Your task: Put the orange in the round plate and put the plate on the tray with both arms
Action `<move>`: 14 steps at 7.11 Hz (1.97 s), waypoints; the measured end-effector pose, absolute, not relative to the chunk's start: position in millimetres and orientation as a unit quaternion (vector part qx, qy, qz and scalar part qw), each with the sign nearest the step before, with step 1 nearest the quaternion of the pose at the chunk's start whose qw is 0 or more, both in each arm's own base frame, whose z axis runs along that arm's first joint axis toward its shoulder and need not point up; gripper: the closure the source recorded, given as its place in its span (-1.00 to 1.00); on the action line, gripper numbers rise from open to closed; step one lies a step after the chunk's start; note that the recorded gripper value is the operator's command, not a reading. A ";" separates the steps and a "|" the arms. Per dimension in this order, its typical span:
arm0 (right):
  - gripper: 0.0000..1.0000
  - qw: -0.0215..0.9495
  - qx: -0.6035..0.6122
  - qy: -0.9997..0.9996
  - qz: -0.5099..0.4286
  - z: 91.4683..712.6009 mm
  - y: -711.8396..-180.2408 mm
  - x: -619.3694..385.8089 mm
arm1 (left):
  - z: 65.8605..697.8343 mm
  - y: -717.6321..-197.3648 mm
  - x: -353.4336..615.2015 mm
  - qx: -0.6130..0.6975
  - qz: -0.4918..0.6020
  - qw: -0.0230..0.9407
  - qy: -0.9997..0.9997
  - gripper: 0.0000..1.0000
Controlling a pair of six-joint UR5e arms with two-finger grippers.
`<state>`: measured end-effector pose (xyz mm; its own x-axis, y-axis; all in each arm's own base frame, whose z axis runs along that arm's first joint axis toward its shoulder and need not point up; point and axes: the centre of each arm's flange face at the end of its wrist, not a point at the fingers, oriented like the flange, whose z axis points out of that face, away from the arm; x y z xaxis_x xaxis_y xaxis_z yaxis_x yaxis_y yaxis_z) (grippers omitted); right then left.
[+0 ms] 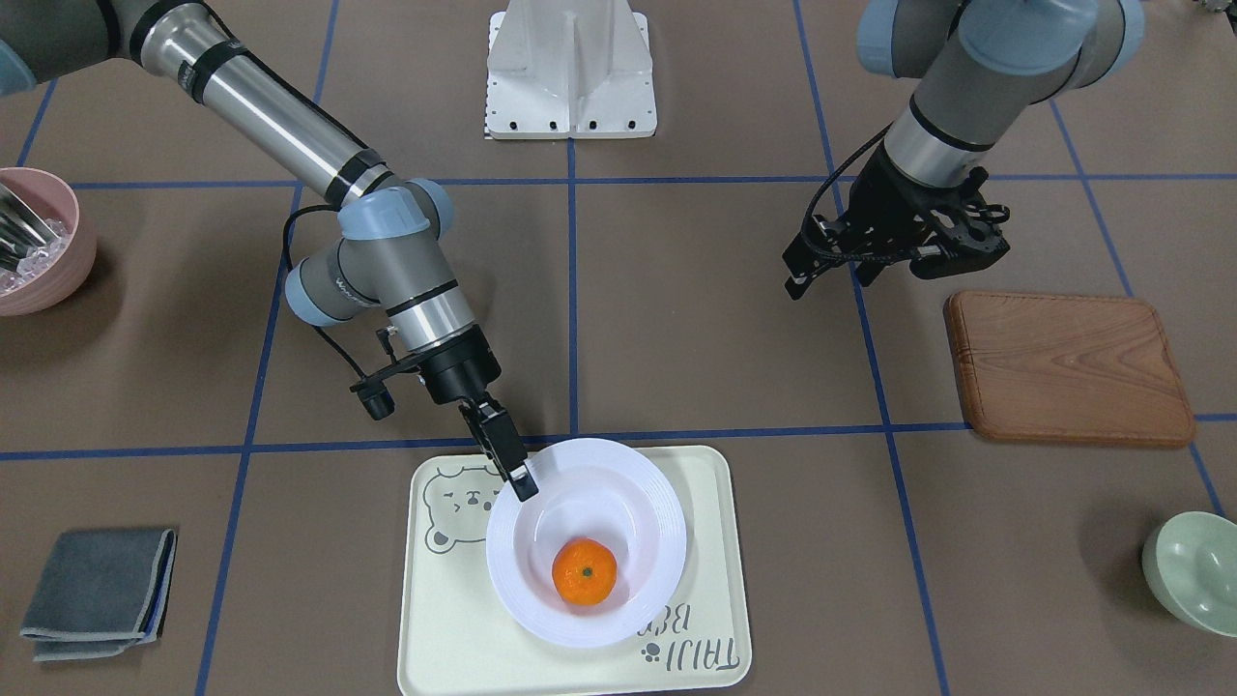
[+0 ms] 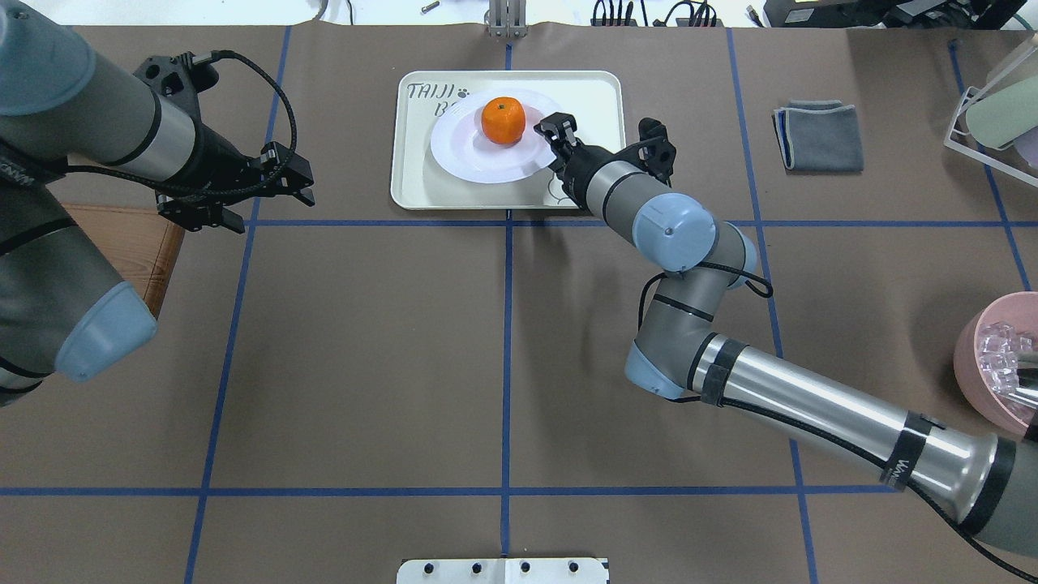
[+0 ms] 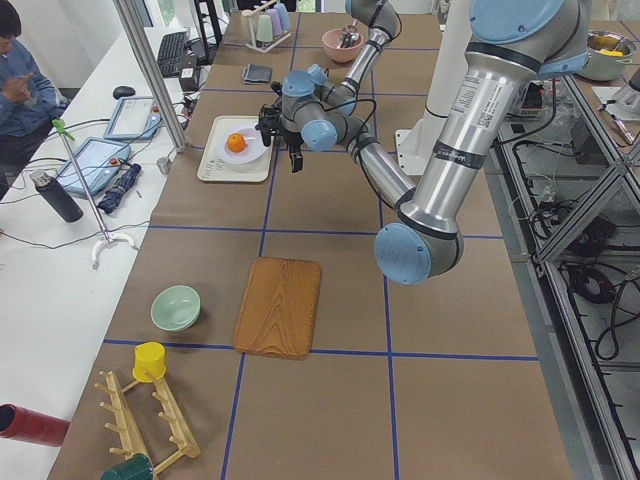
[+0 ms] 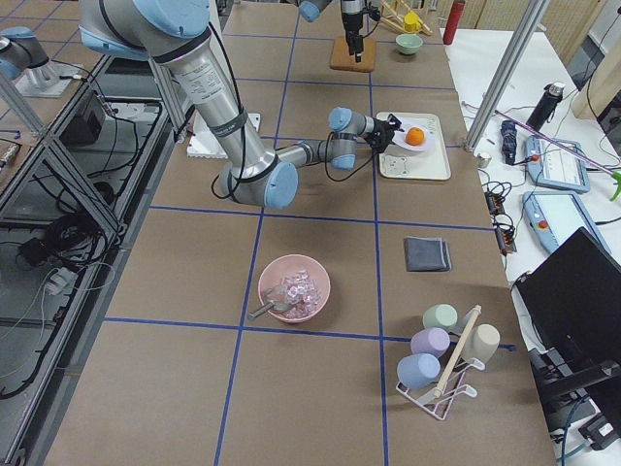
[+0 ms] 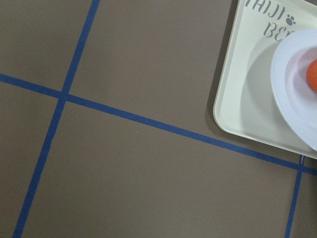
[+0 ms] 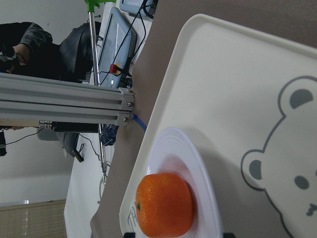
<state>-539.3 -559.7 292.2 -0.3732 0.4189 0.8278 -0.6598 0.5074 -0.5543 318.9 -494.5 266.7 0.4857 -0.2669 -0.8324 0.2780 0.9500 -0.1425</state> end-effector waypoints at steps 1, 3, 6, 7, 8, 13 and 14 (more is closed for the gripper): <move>-1.00 0.552 0.082 -0.677 0.480 295.6 -551.8 -514.1 | 266.9 -495.5 317.4 0.005 -0.158 0.862 0.482 -0.96; -1.00 0.559 0.063 -0.685 0.463 309.3 -535.4 -473.9 | 268.1 -497.5 314.5 0.006 -0.158 0.862 0.482 -0.96; -1.00 0.609 0.043 -0.674 0.416 353.6 -556.9 -364.7 | 287.1 -498.4 282.5 -0.003 -0.164 0.861 0.482 -0.96; -1.00 0.647 0.050 -0.661 0.377 376.6 -572.0 -311.1 | 303.1 -497.9 263.8 0.006 -0.151 0.866 0.477 -0.96; -1.00 0.688 0.066 -0.643 0.329 401.6 -585.3 -263.6 | 325.9 -500.2 242.1 0.024 -0.128 0.876 0.464 -0.96; -1.00 0.854 0.154 -0.494 0.051 463.4 -637.7 -117.9 | 435.8 -510.9 132.9 0.103 0.001 0.916 0.388 -0.96; -1.00 0.872 0.164 -0.462 0.005 477.2 -643.0 -91.1 | 459.7 -511.8 110.7 0.114 0.032 0.921 0.371 -0.96</move>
